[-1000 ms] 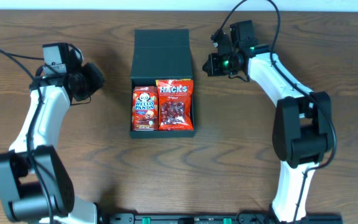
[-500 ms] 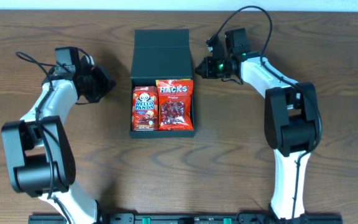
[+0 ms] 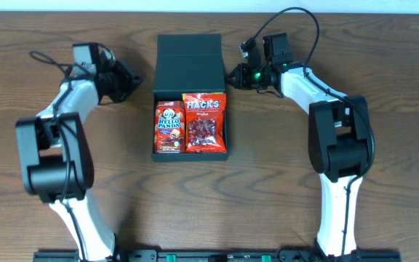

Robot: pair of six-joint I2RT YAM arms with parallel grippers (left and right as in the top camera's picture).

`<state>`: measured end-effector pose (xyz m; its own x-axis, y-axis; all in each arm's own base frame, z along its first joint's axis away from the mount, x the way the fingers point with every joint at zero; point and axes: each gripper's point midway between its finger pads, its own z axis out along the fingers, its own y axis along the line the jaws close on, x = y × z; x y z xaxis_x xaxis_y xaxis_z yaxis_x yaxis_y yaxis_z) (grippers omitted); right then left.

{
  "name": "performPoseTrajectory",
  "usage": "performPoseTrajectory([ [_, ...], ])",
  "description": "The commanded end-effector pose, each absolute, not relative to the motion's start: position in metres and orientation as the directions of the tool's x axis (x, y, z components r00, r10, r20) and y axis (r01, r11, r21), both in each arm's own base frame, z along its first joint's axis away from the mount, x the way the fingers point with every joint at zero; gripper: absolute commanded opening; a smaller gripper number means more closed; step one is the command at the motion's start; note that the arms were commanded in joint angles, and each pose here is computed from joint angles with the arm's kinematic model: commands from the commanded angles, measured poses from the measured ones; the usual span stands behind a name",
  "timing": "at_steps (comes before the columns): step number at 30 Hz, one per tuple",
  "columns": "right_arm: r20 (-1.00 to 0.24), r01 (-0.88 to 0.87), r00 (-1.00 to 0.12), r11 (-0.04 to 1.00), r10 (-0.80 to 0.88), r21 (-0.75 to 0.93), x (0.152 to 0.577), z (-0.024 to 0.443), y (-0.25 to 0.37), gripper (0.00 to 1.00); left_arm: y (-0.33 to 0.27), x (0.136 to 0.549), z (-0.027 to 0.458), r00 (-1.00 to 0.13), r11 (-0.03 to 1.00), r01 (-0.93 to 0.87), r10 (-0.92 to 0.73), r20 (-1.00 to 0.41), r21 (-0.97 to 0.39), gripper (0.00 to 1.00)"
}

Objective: Pack container
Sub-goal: 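Move both grippers to the box lid's top corners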

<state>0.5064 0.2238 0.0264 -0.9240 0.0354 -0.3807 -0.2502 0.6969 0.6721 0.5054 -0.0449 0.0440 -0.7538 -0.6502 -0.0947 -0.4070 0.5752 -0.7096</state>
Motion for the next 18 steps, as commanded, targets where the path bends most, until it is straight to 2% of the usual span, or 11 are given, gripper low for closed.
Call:
performPoseTrajectory([
  [1,-0.357,-0.238,-0.933,0.681,0.036,0.693,0.503,0.022,0.228,0.02,-0.056,0.523,0.043,-0.763,0.561,-0.407,-0.642,-0.069,-0.72,0.06],
  [8,-0.367,-0.245,-0.929,0.672,0.044,0.699,0.505,0.023,0.235,0.01,-0.077,0.541,0.031,-0.794,0.565,-0.406,-0.607,-0.029,-0.719,0.06],
  [15,-0.336,-0.231,-0.941,0.649,0.041,0.725,0.5,0.014,0.244,0.02,-0.093,0.537,0.024,-0.809,0.572,-0.414,-0.587,-0.001,-0.708,0.05],
  [18,-0.352,-0.268,-0.936,0.6,0.025,0.754,0.499,0.023,0.252,0.02,-0.093,0.536,0.024,-0.811,0.57,-0.418,-0.585,0.007,-0.708,0.06],
])
